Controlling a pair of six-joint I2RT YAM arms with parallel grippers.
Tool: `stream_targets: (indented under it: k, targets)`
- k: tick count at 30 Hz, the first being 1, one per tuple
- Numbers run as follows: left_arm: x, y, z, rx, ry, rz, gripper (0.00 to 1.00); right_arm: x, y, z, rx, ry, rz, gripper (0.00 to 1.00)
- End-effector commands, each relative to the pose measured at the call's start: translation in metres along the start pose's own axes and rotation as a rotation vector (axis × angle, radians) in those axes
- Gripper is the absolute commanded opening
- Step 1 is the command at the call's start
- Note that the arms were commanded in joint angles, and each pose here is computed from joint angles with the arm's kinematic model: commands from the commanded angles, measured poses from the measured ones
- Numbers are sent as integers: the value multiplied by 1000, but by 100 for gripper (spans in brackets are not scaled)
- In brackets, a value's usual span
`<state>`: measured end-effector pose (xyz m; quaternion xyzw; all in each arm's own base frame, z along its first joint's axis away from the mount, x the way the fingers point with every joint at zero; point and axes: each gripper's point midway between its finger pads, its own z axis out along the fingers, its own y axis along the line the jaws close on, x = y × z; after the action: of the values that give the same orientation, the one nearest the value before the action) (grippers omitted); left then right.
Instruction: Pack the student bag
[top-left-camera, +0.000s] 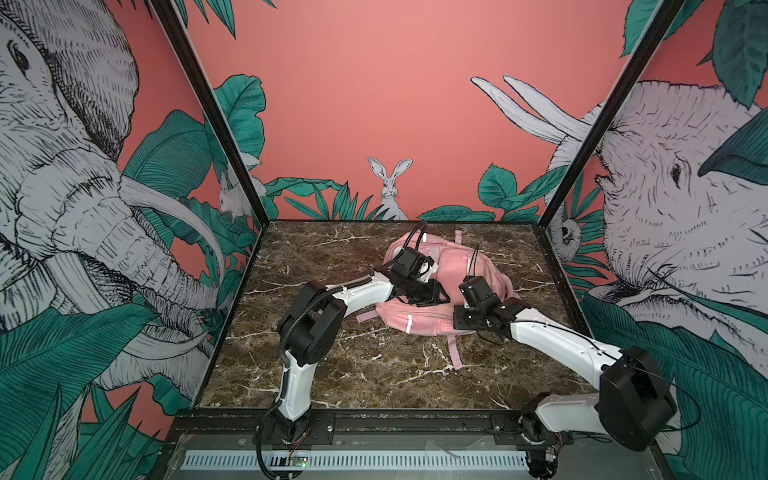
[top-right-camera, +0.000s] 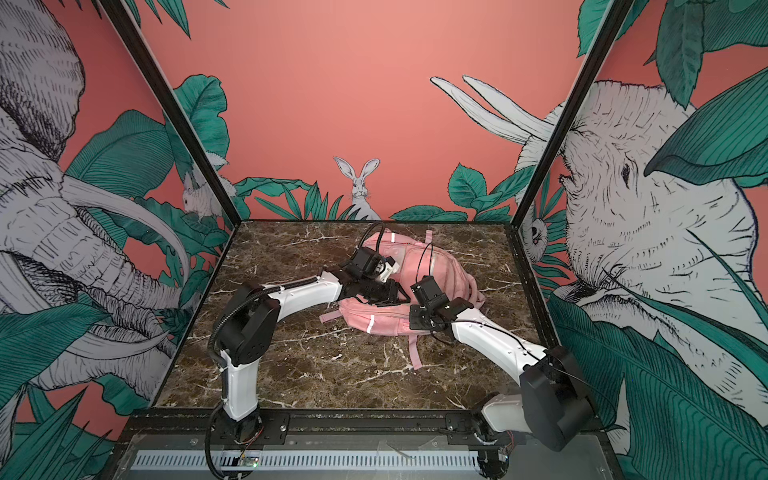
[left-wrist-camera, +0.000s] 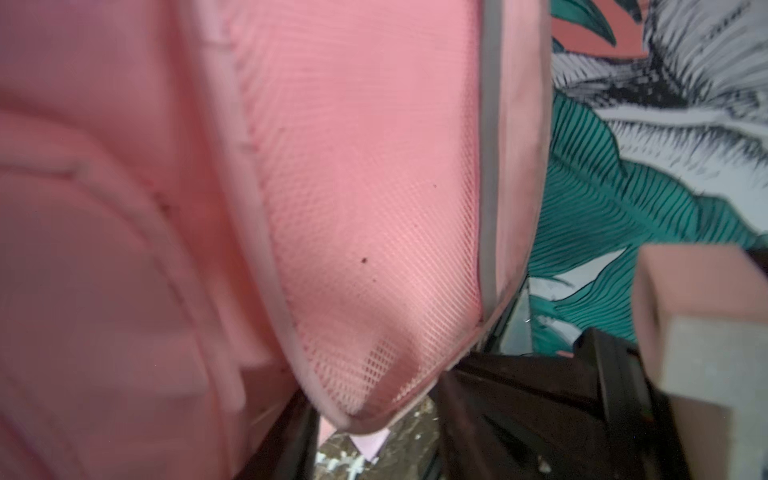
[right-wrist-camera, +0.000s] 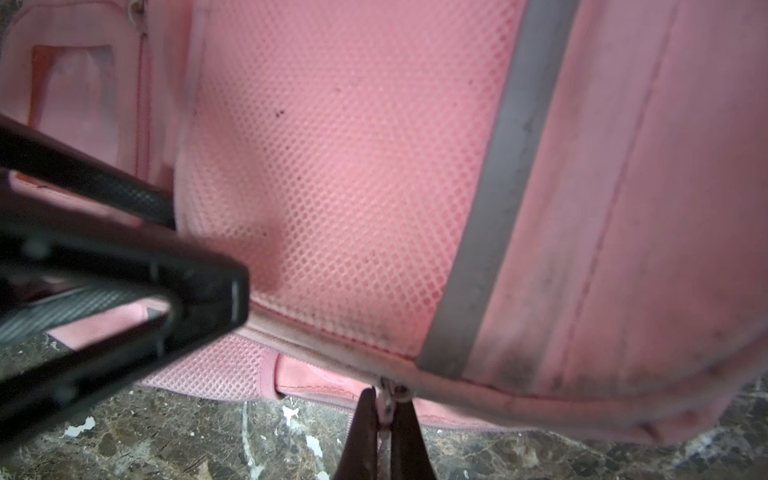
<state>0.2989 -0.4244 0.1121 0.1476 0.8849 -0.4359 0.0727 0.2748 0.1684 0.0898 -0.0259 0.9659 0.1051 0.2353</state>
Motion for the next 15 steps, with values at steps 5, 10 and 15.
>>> stream_targets:
  k: [5,10,15]
  targets:
    - [-14,19,-10,-59,-32,12,0,-3,10,-8,-35,-13,-40,0]
    - [-24,55,-46,-132,-59,-4,0,5,4,-5,-15,7,-51,0]
    - [-33,85,-74,-193,-87,-20,0,12,-1,-5,1,36,-81,0]
